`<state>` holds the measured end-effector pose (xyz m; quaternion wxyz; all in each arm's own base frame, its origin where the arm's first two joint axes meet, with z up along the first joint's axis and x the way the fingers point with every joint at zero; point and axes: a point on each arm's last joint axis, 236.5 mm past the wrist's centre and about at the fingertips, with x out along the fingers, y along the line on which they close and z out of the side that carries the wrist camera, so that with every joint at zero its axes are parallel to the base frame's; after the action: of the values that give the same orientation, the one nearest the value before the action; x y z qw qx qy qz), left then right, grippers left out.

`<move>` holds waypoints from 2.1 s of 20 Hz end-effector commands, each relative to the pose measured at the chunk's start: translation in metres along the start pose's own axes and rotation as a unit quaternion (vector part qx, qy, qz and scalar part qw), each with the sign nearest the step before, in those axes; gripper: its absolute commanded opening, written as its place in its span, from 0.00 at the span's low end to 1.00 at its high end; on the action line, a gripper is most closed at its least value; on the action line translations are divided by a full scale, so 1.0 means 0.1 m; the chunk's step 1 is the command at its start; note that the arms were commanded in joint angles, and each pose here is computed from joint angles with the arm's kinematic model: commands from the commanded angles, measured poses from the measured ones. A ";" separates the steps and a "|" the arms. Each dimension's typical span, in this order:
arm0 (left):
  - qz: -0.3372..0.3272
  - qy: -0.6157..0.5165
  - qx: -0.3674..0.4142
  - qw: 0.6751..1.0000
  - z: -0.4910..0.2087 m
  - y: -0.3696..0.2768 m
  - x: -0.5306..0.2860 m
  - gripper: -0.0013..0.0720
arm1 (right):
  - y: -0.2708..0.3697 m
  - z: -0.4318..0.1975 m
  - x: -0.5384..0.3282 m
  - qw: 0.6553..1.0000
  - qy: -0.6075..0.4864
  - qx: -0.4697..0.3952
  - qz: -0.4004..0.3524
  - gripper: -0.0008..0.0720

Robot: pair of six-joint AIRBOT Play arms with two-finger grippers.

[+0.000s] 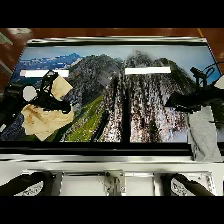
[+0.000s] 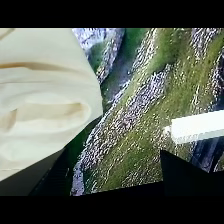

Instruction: Fold the shirts.

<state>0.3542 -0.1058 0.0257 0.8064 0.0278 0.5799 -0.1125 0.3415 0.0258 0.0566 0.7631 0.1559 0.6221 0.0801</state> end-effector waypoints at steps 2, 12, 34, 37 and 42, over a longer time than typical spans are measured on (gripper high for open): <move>0.000 0.000 0.000 1.000 0.00 0.00 0.00 0.98 | 0.00 0.00 0.00 1.000 0.000 0.000 0.000 0.89; 0.000 0.000 0.000 1.000 0.00 0.00 0.00 0.98 | 0.00 0.08 0.00 1.000 -0.015 0.000 -0.001 0.89; 0.031 0.073 -0.243 0.967 -0.22 2.25 0.97 0.99 | 0.14 0.07 0.00 0.997 -0.013 0.070 0.029 0.89; 0.024 0.083 -0.241 0.967 -0.21 2.21 1.15 0.99 | 0.14 0.07 0.00 0.997 -0.013 0.070 0.029 0.89; 0.003 0.028 -0.267 0.963 0.07 2.17 1.20 0.98 | 0.14 0.08 0.00 0.997 -0.015 0.069 0.029 0.89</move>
<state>0.4294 0.0937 -0.1029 0.7582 -0.1559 0.6307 0.0552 0.3499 0.0375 0.0625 0.7564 0.2266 0.6109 0.0571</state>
